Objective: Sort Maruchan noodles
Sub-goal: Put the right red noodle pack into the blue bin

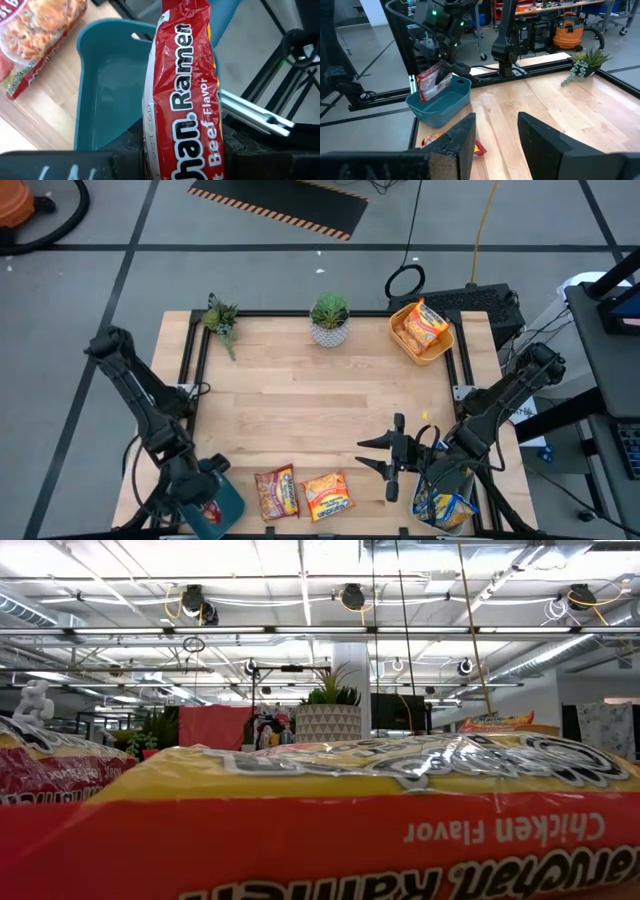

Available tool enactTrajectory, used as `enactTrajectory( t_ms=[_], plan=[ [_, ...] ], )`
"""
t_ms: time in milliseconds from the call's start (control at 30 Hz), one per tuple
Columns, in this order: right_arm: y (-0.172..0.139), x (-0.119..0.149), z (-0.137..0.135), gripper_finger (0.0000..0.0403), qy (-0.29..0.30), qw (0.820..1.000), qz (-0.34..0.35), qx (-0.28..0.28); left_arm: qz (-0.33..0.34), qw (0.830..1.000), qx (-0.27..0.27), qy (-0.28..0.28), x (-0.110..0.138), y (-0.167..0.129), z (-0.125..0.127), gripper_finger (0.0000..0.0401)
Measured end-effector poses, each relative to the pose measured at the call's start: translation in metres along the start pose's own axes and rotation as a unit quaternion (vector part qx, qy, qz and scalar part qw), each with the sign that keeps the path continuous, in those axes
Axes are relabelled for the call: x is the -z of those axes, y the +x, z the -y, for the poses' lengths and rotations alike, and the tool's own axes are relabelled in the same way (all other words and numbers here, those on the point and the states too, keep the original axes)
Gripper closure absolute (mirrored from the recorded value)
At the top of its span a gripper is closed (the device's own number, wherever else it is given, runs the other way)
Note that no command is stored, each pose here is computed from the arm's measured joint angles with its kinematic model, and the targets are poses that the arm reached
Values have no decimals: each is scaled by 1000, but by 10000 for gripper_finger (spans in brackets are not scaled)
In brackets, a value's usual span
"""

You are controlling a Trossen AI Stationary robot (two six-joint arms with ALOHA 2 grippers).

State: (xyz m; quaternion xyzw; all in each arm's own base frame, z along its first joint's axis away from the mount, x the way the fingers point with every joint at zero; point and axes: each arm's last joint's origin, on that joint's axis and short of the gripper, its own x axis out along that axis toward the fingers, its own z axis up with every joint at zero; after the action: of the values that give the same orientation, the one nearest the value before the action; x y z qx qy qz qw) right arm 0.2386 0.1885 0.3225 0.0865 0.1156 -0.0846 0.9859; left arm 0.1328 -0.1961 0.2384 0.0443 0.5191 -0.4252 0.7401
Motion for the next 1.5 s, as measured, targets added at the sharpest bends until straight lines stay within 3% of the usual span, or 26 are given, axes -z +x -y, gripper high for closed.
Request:
enactTrajectory(
  t_ms=[333, 467, 700, 967, 1267, 1500],
  plan=[
    [0, 0, 0, 264, -7, 1000, 0, 1, -38, 997, -14, -71, 1, 21, -3, 272],
    [0, 0, 0, 264, -8, 1000, 0, 1, -50, 992, -43, -107, 3, 27, -4, 270],
    [0, 0, 0, 264, -8, 1000, 0, 1, -69, 985, -74, -138, 6, 38, -7, 207],
    [0, 0, 0, 264, -11, 1000, -1, 2, -74, 987, -78, -118, 7, 38, -7, 134],
    [0, 1, 1, 264, -12, 1000, -2, 5, -95, 987, -109, -73, 4, 29, -5, 130],
    [0, 1, 1, 264, -12, 1000, -2, 5, -55, 978, -199, -2, -10, 19, -5, 130]
  ],
)
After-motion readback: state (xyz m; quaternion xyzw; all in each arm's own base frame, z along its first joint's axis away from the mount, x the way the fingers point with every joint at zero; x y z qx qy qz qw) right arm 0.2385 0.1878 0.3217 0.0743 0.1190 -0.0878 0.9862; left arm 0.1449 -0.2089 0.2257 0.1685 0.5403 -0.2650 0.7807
